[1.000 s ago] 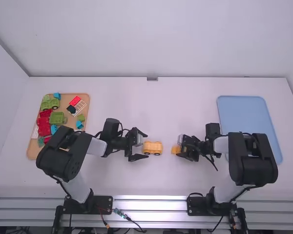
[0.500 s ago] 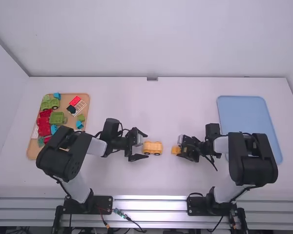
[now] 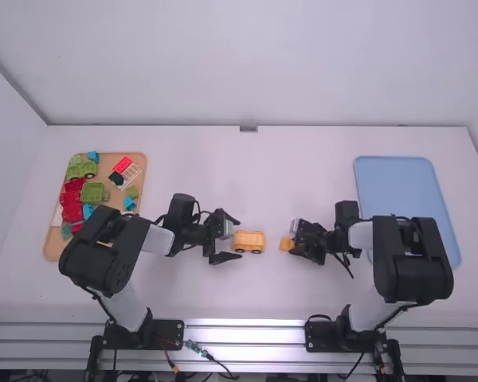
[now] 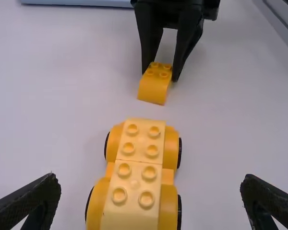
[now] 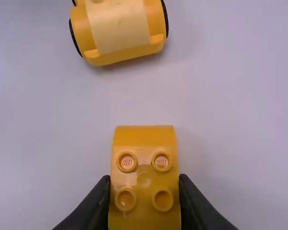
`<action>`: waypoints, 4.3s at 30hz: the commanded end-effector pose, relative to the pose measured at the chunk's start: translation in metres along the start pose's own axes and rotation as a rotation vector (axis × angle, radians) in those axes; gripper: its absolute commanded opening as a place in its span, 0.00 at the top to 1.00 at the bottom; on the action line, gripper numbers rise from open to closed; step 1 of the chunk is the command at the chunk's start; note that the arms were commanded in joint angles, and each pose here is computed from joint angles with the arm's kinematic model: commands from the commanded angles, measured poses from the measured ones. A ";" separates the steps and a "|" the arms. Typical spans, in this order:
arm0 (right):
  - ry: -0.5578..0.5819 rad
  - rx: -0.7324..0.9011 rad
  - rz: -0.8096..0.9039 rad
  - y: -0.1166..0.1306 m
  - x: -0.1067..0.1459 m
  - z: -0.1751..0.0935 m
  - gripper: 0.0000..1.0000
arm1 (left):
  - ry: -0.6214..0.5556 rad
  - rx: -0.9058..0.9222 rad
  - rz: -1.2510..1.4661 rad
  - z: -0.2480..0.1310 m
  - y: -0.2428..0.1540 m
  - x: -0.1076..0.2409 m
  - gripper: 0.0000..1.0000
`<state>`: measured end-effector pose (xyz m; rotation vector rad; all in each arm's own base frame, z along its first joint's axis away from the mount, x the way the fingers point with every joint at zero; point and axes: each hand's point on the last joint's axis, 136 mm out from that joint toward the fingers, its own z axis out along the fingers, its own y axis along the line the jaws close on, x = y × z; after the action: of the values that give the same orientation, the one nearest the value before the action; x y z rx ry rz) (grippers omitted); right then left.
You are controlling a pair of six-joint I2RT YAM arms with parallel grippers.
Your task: Assemble lego blocks to make yellow taxi
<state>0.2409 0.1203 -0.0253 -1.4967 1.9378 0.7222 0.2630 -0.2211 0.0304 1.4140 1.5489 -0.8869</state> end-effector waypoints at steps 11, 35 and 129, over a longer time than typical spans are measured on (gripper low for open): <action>-0.155 -0.070 -0.142 0.005 -0.061 -0.012 0.78 | 0.032 -0.001 0.089 0.007 0.001 0.010 0.01; -0.240 -0.116 -0.264 0.020 -0.110 0.009 0.84 | -0.005 0.126 0.074 0.052 0.007 0.026 0.16; 0.053 -0.138 -0.149 0.017 -0.085 0.083 0.91 | 0.069 0.014 0.042 0.052 0.024 0.038 0.79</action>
<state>0.2650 0.2477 0.0106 -1.7068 1.6893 0.7883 0.2924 -0.2482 -0.0172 1.4759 1.5524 -0.8636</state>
